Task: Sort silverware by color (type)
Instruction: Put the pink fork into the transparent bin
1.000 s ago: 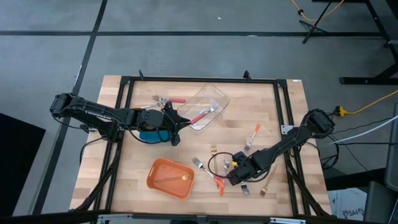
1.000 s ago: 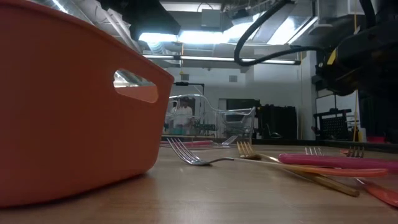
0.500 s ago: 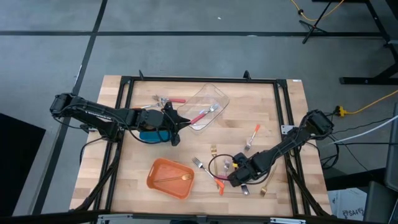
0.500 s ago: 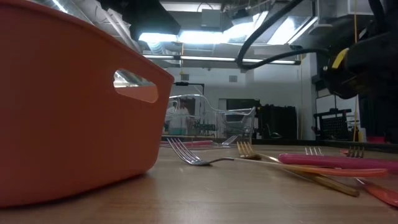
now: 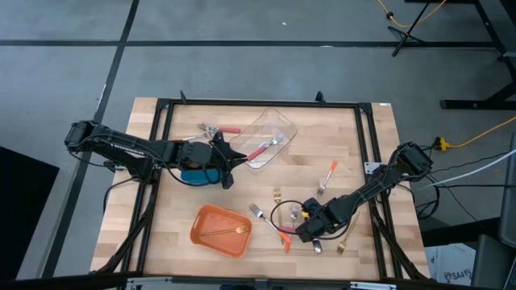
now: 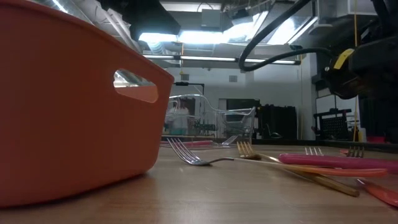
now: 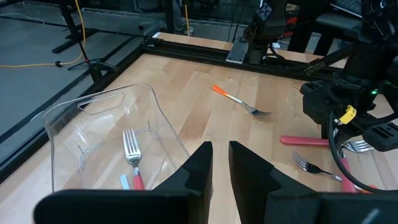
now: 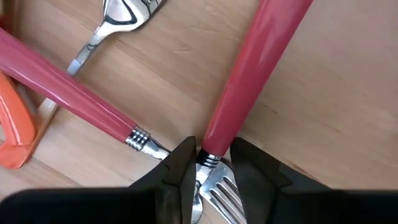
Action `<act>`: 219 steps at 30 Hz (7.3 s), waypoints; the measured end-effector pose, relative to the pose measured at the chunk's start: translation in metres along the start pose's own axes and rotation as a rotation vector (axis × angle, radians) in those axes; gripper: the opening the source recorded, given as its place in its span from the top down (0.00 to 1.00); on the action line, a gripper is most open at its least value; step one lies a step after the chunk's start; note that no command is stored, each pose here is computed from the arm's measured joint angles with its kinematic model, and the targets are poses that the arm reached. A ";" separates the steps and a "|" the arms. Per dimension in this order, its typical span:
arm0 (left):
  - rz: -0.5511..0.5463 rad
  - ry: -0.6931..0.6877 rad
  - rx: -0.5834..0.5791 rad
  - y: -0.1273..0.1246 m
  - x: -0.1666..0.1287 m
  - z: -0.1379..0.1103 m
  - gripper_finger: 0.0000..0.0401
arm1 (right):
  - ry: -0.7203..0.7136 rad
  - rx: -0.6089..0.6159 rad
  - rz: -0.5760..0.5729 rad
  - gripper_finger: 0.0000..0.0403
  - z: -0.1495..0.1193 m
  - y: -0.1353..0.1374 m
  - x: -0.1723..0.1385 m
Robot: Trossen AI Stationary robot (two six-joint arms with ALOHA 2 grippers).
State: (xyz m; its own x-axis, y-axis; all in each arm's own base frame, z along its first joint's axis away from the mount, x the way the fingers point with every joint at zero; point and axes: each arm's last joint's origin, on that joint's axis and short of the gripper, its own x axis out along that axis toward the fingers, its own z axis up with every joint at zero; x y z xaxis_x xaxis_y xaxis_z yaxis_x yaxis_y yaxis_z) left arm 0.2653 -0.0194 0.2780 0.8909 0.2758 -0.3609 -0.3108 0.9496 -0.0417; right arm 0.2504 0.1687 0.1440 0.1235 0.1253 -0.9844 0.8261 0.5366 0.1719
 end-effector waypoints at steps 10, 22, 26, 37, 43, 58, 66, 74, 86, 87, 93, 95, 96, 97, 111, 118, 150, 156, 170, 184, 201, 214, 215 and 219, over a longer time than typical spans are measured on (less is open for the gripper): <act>0.000 0.000 0.000 0.000 0.000 0.000 0.88 | -0.016 -0.010 -0.001 0.75 0.000 0.000 0.000; 0.000 0.000 0.000 0.000 0.000 0.000 0.88 | -0.020 -0.010 -0.003 0.96 0.001 0.000 0.000; 0.000 0.000 0.000 0.000 0.000 0.000 0.88 | -0.026 -0.010 -0.002 0.97 0.001 0.000 0.000; 0.000 0.000 0.000 0.000 0.000 0.000 0.88 | -0.043 -0.023 0.001 0.98 0.001 0.000 0.000; 0.000 0.000 0.000 0.000 0.000 0.000 0.88 | -0.043 -0.023 0.001 0.98 0.001 0.000 0.000; 0.000 0.000 0.000 0.000 0.000 0.000 0.88 | -0.043 -0.046 0.005 0.99 0.001 0.002 -0.006; 0.000 0.000 0.000 0.000 0.000 0.000 0.88 | -0.040 -0.108 -0.017 0.99 0.000 0.012 -0.024; 0.000 0.000 0.000 0.000 0.000 0.000 0.88 | -0.040 -0.172 -0.059 0.99 0.000 0.021 -0.046; -0.001 0.000 0.000 0.000 0.000 0.000 0.88 | -0.041 -0.295 -0.145 0.99 0.004 0.026 -0.080; 0.000 0.000 0.000 0.000 0.000 0.000 0.88 | -0.042 -0.314 -0.148 0.99 0.006 0.027 -0.082; -0.010 0.003 0.003 0.000 0.000 0.000 0.88 | -0.052 -0.421 -0.158 0.99 0.027 0.029 -0.094; -0.012 0.012 0.009 -0.001 -0.001 -0.001 0.88 | -0.054 -0.470 -0.150 0.99 0.035 0.031 -0.097; -0.013 0.016 0.011 -0.002 -0.001 -0.002 0.88 | -0.055 -0.497 -0.145 0.99 0.039 0.031 -0.099; -0.013 0.024 0.015 -0.002 -0.001 -0.003 0.88 | -0.057 -0.521 -0.141 0.99 0.043 0.032 -0.101; -0.053 0.140 0.092 -0.016 -0.009 -0.018 0.88 | -0.108 -0.821 -0.167 0.99 0.101 0.028 -0.129; -0.075 0.232 0.149 -0.024 -0.016 -0.030 0.88 | -0.182 -0.984 -0.180 0.99 0.134 0.024 -0.150; -0.121 0.270 0.198 -0.036 -0.025 -0.037 0.88 | -0.584 -1.622 -0.204 0.97 0.288 -0.036 -0.183; -0.120 0.269 0.198 -0.036 -0.025 -0.037 0.88 | -0.533 -1.604 -0.207 0.97 0.306 -0.038 -0.160; -0.117 0.268 0.199 -0.036 -0.025 -0.037 0.88 | -0.363 -1.635 -0.190 0.97 0.330 -0.032 -0.093; -0.117 0.268 0.206 -0.036 -0.024 -0.037 0.88 | -0.265 -1.634 -0.176 0.97 0.340 -0.033 -0.053; -0.118 0.268 0.205 -0.036 -0.024 -0.037 0.88 | -0.260 -1.630 -0.136 0.95 0.342 -0.032 -0.043; -0.118 0.268 0.206 -0.036 -0.024 -0.037 0.88 | -0.285 -1.630 -0.139 0.87 0.344 -0.031 -0.043; -0.118 0.268 0.205 -0.036 -0.025 -0.037 0.88 | -0.285 -1.630 -0.139 0.86 0.344 -0.031 -0.043; -0.118 0.268 0.206 -0.036 -0.025 -0.037 0.88 | -0.284 -1.630 -0.139 0.82 0.344 -0.031 -0.043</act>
State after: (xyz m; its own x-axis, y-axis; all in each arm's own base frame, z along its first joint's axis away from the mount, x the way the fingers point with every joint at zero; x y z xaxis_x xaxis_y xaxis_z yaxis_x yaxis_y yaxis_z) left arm 0.2424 -0.0658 0.2540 0.7894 0.1395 -0.5978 -0.1137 0.9902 0.0809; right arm 0.4087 -0.1398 0.1683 0.3436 -0.0430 -0.9381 -0.5441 0.8051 -0.2362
